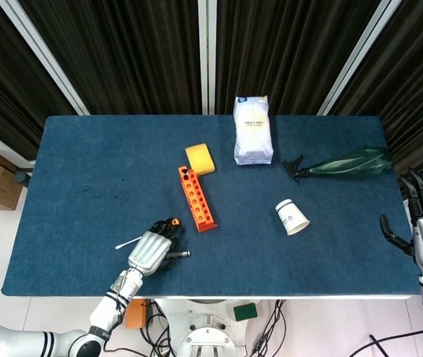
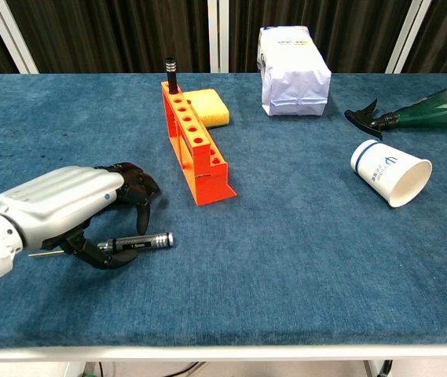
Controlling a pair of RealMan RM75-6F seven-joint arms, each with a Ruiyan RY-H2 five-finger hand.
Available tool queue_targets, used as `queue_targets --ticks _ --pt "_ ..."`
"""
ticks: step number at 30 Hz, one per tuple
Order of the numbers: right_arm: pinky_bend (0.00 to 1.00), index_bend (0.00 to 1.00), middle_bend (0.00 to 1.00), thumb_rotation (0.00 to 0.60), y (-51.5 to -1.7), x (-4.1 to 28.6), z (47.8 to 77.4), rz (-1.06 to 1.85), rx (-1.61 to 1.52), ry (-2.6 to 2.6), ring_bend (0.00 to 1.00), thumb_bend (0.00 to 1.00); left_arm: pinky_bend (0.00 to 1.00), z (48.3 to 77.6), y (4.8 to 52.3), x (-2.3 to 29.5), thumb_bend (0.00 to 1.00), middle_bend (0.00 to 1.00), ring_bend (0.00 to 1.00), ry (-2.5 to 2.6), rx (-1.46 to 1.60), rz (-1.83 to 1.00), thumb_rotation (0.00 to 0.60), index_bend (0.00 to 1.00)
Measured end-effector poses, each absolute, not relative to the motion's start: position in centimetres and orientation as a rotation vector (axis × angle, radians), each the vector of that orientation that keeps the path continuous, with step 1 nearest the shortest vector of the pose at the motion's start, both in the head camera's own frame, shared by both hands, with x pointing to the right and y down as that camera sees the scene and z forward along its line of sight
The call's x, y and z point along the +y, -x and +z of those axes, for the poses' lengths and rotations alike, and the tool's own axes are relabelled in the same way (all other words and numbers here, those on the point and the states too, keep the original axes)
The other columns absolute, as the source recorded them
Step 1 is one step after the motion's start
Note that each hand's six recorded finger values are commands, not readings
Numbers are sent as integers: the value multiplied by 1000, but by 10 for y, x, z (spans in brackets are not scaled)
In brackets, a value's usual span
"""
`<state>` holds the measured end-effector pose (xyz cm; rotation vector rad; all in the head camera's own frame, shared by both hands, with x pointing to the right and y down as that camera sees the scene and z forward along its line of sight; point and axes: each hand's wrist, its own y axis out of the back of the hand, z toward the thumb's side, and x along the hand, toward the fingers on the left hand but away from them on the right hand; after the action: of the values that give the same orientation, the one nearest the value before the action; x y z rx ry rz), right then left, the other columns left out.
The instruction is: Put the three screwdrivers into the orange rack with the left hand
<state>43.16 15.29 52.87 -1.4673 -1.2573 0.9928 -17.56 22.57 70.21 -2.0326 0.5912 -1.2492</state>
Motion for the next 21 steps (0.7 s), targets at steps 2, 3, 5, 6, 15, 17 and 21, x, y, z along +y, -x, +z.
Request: queue_targets --ticks 2,3,5,6,15,17,21 --pt "0 0 0 600 -432 153 529 995 -1258 1468 0 402 134 703 175 225 291 141 26 2030 591 -1248 551 491" --pt "0 0 0 600 -432 153 530 996 -1258 1469 0 402 134 703 174 225 298 141 26 2030 590 -1247 552 492" --pt "0 0 0 600 -432 153 530 998 -1257 1469 0 402 134 704 174 226 309 141 25 2033 587 -1249 553 496" --pt "0 0 0 600 -433 153 531 999 -1258 1470 0 402 134 705 174 226 319 141 25 2033 585 -1250 553 503" --pt "0 0 0 600 -434 152 531 1000 -1260 1467 0 402 134 706 172 227 345 142 26 2034 582 -1249 588 553" --pt "0 0 0 600 -434 152 531 1003 -1259 1468 0 402 134 705 172 227 345 143 26 2038 591 -1246 598 559" --pt "0 0 0 600 -434 153 534 1011 -1254 1473 0 402 134 701 173 225 345 147 26 2036 619 -1232 600 575"
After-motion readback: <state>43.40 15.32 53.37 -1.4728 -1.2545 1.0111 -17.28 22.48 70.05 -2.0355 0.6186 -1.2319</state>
